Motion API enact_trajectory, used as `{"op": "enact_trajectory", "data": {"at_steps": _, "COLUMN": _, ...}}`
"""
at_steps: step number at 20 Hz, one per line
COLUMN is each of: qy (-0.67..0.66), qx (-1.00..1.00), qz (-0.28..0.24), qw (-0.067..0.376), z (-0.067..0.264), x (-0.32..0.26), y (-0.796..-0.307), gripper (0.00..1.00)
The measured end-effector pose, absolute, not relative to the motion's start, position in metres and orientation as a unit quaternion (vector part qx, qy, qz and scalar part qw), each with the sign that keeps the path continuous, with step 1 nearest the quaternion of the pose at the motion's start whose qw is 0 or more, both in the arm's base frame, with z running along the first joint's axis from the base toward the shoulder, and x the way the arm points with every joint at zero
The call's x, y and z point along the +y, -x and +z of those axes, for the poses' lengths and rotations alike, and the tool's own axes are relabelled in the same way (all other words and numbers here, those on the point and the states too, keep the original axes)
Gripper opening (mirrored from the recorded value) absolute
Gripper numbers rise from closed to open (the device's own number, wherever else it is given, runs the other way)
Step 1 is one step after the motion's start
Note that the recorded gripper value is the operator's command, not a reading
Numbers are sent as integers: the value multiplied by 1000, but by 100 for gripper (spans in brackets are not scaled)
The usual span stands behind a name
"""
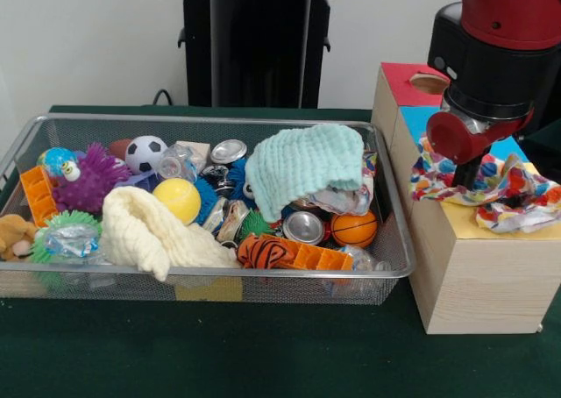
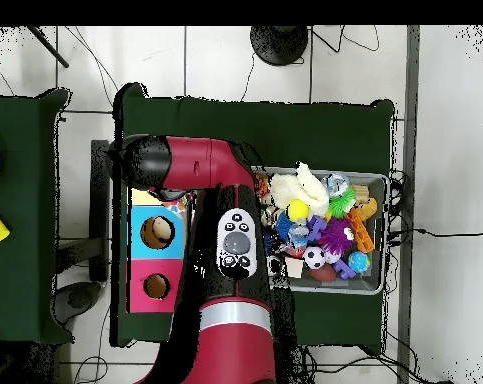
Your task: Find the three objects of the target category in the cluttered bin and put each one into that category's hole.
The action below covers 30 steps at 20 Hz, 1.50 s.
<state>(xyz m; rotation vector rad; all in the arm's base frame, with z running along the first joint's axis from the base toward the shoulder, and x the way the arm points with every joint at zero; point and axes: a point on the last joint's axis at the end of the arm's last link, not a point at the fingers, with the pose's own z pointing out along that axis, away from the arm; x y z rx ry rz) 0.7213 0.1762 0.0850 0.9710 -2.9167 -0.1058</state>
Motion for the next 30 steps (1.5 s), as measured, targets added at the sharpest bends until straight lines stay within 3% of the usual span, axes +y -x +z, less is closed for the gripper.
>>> {"op": "enact_trajectory", "data": {"at_steps": 10, "qy": -324, "qx": -944, "qz": -53, "qw": -5, "z": 73, "x": 207, "y": -729, "gripper": 0}}
{"op": "enact_trajectory", "data": {"at_steps": 30, "qy": -326, "qx": -944, "qz": -48, "qw": -7, "z": 45, "x": 209, "y": -740, "gripper": 0}}
